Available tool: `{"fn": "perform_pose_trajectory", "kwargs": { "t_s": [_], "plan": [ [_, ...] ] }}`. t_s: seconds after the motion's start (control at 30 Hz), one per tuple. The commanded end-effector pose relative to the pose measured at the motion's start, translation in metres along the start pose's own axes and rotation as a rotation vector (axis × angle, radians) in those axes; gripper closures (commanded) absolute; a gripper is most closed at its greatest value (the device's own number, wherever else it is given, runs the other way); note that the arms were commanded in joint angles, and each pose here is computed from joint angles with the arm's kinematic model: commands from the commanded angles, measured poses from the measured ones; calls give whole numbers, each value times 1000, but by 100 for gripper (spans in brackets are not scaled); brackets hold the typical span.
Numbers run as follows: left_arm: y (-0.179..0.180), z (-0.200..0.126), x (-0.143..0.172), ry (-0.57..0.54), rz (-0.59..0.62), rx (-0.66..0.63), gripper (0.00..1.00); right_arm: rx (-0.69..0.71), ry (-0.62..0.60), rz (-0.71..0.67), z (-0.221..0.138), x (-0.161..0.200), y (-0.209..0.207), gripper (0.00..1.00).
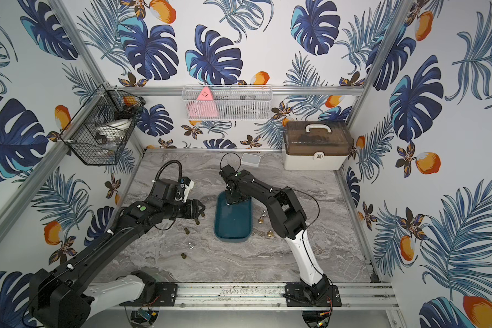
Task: Put the chess pieces into the storage box
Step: Place the chess piece in the storage box.
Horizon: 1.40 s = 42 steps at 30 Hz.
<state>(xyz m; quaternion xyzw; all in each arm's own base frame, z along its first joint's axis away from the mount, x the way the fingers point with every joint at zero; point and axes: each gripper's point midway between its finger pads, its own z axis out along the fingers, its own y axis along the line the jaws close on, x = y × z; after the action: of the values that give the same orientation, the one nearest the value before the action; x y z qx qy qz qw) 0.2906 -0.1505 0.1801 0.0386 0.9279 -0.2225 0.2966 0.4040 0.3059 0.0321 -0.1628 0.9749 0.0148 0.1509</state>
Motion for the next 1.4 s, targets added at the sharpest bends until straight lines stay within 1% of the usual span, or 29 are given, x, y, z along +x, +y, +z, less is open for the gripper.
{"fn": "perform_pose_trajectory", "kwargs": {
  "t_s": [0.0, 0.23, 0.47, 0.6, 0.67, 0.8, 0.87, 0.97, 1.1, 1.17, 1.27, 1.37],
  "plan": [
    [0, 0, -2, -6, 11, 0, 41, -10, 23, -12, 5, 5, 3, 88],
    [1, 0, -2, -5, 9, -6, 41, -15, 35, 4, 5, 7, 5, 87],
    [1, 0, -2, -5, 9, -8, 41, -9, 32, 9, 5, 6, 4, 83],
    [2, 0, -2, -7, 6, -9, 41, -5, 24, 13, 3, 4, 3, 78],
    [2, 0, -2, -5, 6, -10, 40, -2, 21, 13, 1, 3, 2, 72],
    [2, 0, -2, -5, 7, -12, 40, -3, 9, 14, -8, -2, 2, 67],
    [2, 0, -2, -5, 7, -10, 40, -4, -8, 15, -18, -6, 2, 64],
    [1, 0, -3, -8, 6, -6, 40, -7, -33, 16, -38, -9, 0, 57],
    [4, -3, -9, -41, 1, -26, 39, -21, -80, 33, -76, -8, -6, 54],
    [1, -4, -13, -47, 9, -23, 39, -30, -131, 56, -102, -6, -15, 52],
    [-11, -5, -17, -42, 42, 5, 38, -58, -190, 140, -133, 6, -42, 51],
    [-37, -2, -14, -27, 158, 1, 39, -81, -185, 256, -143, 26, -85, 51]
  ]
}}
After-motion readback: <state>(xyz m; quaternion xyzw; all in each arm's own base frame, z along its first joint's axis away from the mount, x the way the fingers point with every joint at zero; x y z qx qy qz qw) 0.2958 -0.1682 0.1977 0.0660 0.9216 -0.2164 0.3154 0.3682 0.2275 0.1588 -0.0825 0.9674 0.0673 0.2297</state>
